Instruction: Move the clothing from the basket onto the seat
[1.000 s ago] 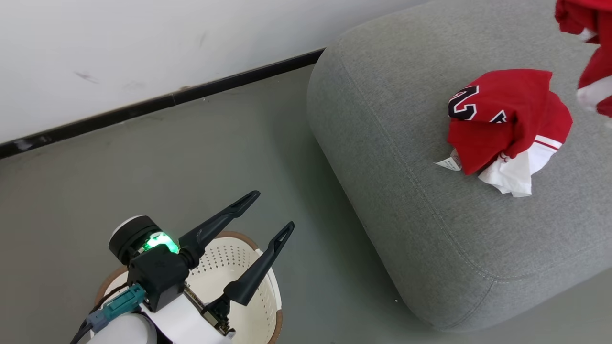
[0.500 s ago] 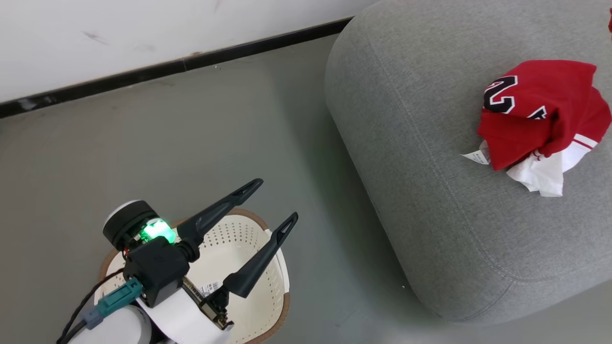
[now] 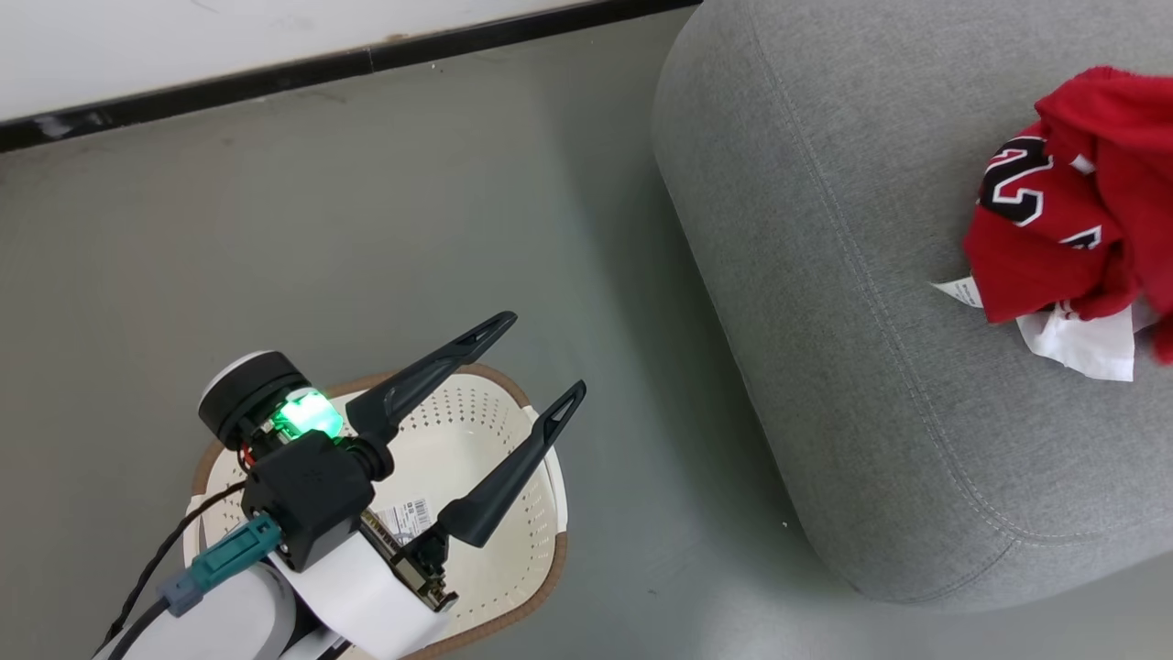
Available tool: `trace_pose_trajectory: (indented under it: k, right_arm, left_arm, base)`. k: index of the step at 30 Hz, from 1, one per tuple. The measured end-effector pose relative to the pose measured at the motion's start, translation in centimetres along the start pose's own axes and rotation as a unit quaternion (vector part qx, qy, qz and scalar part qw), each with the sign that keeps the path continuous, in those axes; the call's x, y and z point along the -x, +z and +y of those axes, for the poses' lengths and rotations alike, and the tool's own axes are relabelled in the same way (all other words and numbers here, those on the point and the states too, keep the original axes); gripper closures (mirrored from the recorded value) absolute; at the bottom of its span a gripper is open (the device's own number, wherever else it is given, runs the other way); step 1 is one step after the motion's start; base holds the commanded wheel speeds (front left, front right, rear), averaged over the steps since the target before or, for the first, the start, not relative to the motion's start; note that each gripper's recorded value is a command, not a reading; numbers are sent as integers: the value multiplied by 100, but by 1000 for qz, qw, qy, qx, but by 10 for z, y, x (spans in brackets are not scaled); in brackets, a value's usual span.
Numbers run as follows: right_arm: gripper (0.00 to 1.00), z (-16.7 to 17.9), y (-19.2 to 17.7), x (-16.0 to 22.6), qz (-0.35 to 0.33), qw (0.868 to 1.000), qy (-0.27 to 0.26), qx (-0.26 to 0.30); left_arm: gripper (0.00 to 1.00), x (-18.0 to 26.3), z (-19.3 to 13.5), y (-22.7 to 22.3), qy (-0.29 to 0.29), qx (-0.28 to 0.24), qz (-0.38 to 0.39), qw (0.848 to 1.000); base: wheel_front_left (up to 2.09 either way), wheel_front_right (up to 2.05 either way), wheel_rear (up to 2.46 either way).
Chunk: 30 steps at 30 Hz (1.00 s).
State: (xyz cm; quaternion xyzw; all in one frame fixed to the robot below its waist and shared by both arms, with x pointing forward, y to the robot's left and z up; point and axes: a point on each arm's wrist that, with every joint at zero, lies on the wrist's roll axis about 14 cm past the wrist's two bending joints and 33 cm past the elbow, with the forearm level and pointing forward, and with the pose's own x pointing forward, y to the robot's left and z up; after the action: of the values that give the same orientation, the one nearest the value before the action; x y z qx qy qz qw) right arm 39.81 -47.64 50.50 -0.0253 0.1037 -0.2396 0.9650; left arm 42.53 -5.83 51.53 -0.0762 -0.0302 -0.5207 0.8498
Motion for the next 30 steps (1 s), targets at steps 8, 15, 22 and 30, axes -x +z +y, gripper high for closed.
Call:
trace_pose_trajectory:
  k: [8,15,22,30]
  right_arm:
    - [100,-7,-37,2,46,999,-23,2]
    - [100,0,-59,3,70,997,-28,-8]
    - [40,12,-67,3,75,997,-22,-22]
    - [0,5,-63,8,69,997,-26,-22]
  left_arm:
    - [0,-3,7,-5,0,-1,0,1000]
    - [0,-6,10,-11,-2,2,1,1000]
    - [0,-6,10,-19,-6,5,10,1000]
    - [0,-8,6,-21,-10,8,12,1000]
  base:
    - [0,0,0]
    - [0,0,0]
    - [0,0,0]
    - [0,0,0]
